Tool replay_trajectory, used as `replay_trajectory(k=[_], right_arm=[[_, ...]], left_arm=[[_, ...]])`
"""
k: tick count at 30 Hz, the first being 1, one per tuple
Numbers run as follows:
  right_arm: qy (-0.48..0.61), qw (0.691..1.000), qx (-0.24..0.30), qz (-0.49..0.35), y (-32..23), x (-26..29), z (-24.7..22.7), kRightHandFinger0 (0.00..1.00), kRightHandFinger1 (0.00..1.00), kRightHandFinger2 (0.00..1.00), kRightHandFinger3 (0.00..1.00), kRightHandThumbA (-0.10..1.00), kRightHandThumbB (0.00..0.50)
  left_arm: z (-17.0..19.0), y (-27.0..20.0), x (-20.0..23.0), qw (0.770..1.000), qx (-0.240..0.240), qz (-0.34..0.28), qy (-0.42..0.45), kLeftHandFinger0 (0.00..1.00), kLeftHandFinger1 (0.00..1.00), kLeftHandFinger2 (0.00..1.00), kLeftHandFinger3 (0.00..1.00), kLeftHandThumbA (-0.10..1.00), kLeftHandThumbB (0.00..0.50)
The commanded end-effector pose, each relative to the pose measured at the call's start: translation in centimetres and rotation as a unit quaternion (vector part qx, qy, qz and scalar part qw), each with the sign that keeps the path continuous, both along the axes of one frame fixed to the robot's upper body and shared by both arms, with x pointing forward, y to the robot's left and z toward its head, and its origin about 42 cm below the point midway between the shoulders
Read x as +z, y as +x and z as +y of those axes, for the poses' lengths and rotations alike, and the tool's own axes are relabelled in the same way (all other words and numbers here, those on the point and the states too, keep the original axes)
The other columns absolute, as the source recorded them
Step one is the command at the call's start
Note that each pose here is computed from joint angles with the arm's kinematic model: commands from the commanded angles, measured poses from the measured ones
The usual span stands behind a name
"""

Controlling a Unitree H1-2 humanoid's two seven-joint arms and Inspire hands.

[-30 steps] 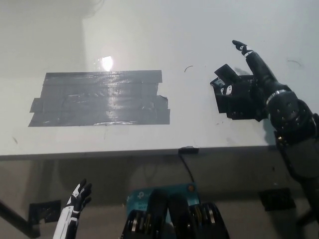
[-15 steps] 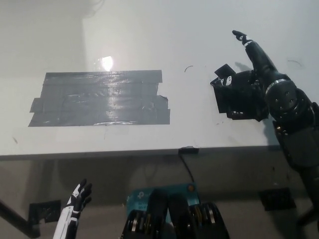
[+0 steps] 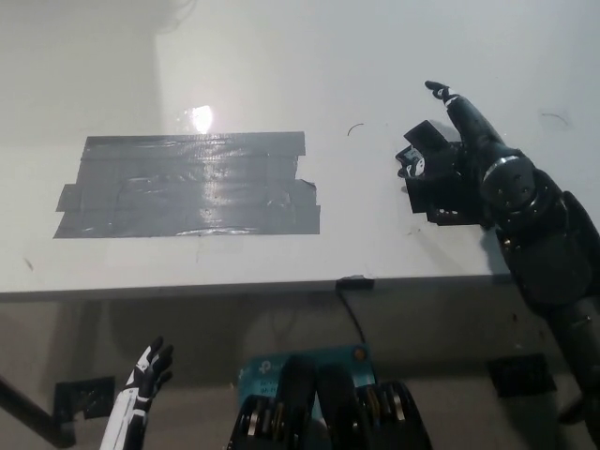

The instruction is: A stapler is kept on the black spot marked on the desk infront of the robot. The robot picks up the stapler using its right hand and passes it to a person

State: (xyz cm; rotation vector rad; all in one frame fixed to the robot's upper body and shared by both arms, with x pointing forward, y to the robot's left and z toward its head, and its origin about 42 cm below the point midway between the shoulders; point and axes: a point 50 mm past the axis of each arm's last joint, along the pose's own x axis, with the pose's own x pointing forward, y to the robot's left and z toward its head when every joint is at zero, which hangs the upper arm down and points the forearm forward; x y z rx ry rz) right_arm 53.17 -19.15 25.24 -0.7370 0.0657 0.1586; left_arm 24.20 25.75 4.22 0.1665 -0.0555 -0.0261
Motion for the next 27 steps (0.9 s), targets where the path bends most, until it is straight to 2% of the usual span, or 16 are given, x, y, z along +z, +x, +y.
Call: replay_trajectory(k=[1,6,11,16,22,25,27], right_arm=[[-0.018,0.997,0.012,-0.073,1.8,4.8,0.6,1.00,1.00,1.00,1.00,1.00,0.267],[-0.025,0.997,0.016,-0.076,2.1,5.5,0.7,1.00,1.00,1.00,1.00,1.00,0.263],[-0.024,0.997,0.016,-0.072,2.4,5.1,0.8,1.00,1.00,1.00,1.00,1.00,0.292],[-0.023,0.998,0.017,-0.063,2.3,4.8,1.0,1.00,1.00,1.00,1.00,1.00,0.278],[-0.011,0.999,0.014,-0.051,2.3,4.1,1.0,1.00,1.00,1.00,1.00,1.00,0.290],[-0.014,0.999,0.008,-0.041,2.4,3.7,0.9,1.00,1.00,1.00,1.00,1.00,0.284],[-0.036,0.999,0.004,-0.033,2.6,2.9,0.6,1.00,1.00,1.00,1.00,1.00,0.252]], left_arm=[[0.1,-0.1,0.6,1.000,-0.010,-0.017,-0.002,1.00,1.00,1.00,1.00,1.00,0.500],[0.0,-0.1,0.7,1.000,-0.010,-0.016,-0.003,1.00,1.00,1.00,1.00,1.00,0.500],[0.1,0.0,0.7,1.000,-0.011,-0.019,0.003,1.00,1.00,1.00,1.00,1.00,0.500],[0.2,0.1,0.6,1.000,-0.011,-0.021,0.006,1.00,1.00,1.00,1.00,1.00,0.500],[0.1,0.2,0.7,1.000,-0.012,-0.022,0.001,1.00,1.00,1.00,1.00,1.00,0.500],[0.2,0.2,0.7,1.000,-0.012,-0.022,0.003,1.00,1.00,1.00,1.00,1.00,0.500],[0.2,0.1,0.6,1.000,-0.013,-0.023,0.005,1.00,1.00,1.00,1.00,1.00,0.500]])
